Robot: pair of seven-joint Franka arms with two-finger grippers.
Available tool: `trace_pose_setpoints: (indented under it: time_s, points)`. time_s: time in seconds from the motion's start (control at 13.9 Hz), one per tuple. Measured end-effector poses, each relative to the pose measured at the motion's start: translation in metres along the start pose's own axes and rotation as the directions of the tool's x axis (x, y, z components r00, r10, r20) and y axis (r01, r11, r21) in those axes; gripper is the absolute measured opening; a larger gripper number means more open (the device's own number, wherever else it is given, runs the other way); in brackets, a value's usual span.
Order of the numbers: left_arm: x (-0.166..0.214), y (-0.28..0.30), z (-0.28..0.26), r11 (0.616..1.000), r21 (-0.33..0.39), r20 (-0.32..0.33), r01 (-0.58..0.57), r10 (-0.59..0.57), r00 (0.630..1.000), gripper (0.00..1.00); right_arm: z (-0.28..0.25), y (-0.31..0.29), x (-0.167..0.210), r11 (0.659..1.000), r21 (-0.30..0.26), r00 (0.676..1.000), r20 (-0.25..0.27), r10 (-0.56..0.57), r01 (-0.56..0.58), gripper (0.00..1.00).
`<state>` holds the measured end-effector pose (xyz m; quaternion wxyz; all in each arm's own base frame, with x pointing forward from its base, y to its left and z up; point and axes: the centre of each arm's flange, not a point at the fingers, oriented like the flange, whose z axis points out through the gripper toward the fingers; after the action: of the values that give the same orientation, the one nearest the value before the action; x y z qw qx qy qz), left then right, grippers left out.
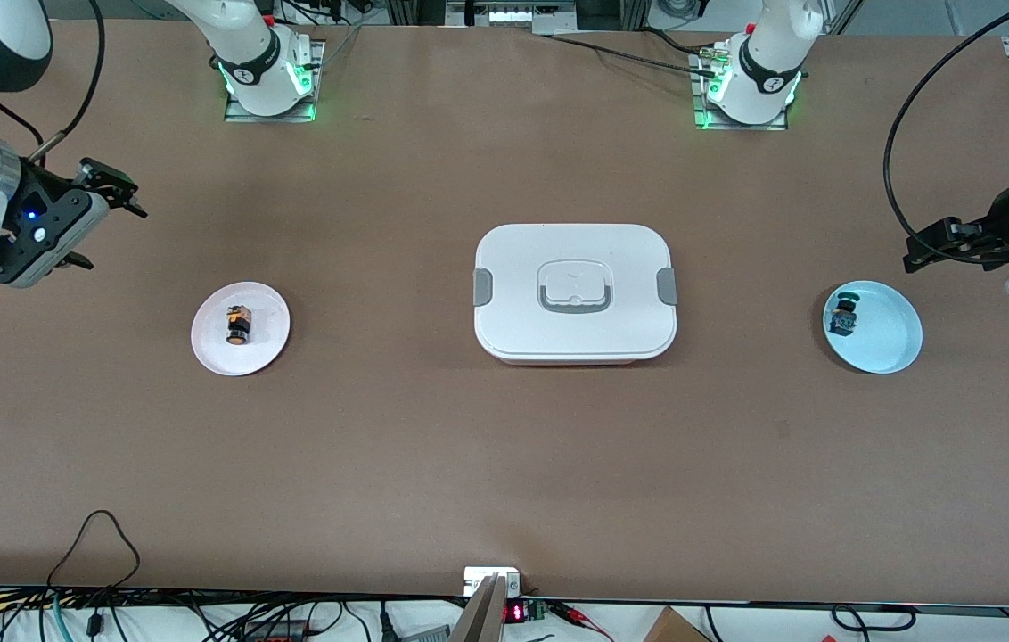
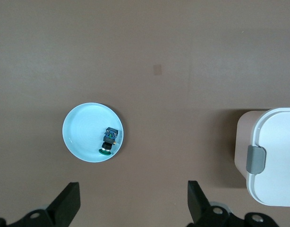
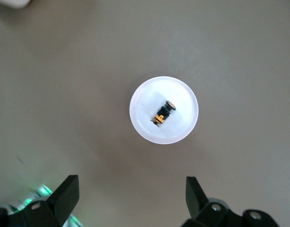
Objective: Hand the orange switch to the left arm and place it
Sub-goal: 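Move the right gripper above the orange switch on the white plate, then lower the right gripper onto the orange switch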
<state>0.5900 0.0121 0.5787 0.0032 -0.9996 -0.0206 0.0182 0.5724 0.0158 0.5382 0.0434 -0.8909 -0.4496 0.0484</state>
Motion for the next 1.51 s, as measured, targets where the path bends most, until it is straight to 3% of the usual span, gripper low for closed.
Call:
trace_pose_setpoints:
  time_s: [0.22,0.5,0.65,0.87,1.08,1.51]
  points:
    - [0.0,0.0,0.0,1.0,0.0,0.0,0.0,0.0,1.0,1.0,0.011,0.01,0.003,0.965,-0.019,0.964,0.039,-0.262,0.262,1.0]
    - [0.0,-0.002,0.0,1.0,0.0,0.0,0.003,-0.003,1.0,1.0,0.05,0.03,0.018,0.829,-0.007,0.827,0.063,-0.558,0.56,1.0]
    - [0.0,-0.006,0.0,1.0,0.0,0.0,0.01,-0.01,1.0,1.0,0.075,0.039,0.025,0.764,-0.017,0.763,0.069,-0.642,0.645,1.0]
    - [0.0,-0.007,0.0,1.0,0.0,0.0,0.012,-0.012,1.0,1.0,0.113,0.043,0.026,0.705,-0.025,0.705,0.074,-0.706,0.709,1.0]
    - [0.0,-0.008,0.0,1.0,0.0,0.001,0.014,-0.014,1.0,1.0,0.159,0.044,0.024,0.683,-0.035,0.684,0.078,-0.726,0.729,1.0]
    - [0.001,-0.01,0.003,1.0,0.0,0.005,0.017,-0.017,1.0,1.0,0.235,0.043,0.021,0.681,-0.065,0.684,0.081,-0.725,0.73,1.0]
